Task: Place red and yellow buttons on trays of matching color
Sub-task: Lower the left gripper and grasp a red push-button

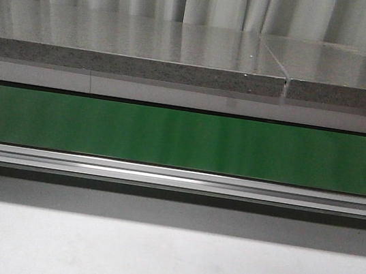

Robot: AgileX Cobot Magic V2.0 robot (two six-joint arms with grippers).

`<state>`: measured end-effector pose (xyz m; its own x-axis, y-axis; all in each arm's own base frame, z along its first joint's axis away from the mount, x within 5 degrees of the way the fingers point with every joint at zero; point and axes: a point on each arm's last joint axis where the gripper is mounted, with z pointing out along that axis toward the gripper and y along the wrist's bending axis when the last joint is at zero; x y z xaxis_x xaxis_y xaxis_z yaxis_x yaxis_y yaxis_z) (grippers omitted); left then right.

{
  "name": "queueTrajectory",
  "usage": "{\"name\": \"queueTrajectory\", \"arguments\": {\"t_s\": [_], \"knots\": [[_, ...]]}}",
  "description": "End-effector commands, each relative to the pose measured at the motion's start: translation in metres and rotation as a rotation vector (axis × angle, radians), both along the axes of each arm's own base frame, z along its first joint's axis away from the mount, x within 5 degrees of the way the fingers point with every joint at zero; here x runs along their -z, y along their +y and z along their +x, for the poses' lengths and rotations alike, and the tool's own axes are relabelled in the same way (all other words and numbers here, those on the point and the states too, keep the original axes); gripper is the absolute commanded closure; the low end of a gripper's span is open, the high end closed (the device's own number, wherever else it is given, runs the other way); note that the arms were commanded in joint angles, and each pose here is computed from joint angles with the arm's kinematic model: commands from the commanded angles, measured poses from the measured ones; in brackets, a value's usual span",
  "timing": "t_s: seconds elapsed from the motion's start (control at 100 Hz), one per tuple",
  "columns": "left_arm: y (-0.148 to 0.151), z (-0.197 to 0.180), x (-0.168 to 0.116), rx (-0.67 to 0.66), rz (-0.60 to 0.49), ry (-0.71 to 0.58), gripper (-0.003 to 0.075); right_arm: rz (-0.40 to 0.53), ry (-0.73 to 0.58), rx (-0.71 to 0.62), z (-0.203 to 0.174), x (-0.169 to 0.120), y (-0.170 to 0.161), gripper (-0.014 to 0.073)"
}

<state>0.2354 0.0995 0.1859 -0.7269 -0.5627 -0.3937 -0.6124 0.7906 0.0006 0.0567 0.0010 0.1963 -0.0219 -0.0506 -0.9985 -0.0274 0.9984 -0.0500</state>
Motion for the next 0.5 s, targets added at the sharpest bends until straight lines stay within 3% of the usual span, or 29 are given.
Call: {"name": "queueTrajectory", "arguments": {"t_s": [0.0, 0.2, 0.33, 0.49], "knots": [[0.003, 0.006, -0.015, 0.005, 0.031, -0.078, 0.0379, -0.013, -0.104, -0.010, -0.002, -0.011, 0.001, 0.0663], [0.002, 0.003, -0.020, 0.000, 0.032, -0.079, 0.0564, -0.013, -0.104, -0.010, -0.002, -0.011, 0.001, 0.0663], [0.000, -0.004, -0.034, -0.004, 0.050, -0.119, 0.0617, -0.013, -0.104, -0.010, -0.002, -0.011, 0.001, 0.0663], [-0.006, -0.020, -0.063, -0.013, 0.083, -0.192, 0.0626, -0.013, -0.104, -0.010, -0.002, -0.011, 0.001, 0.0663]]}}
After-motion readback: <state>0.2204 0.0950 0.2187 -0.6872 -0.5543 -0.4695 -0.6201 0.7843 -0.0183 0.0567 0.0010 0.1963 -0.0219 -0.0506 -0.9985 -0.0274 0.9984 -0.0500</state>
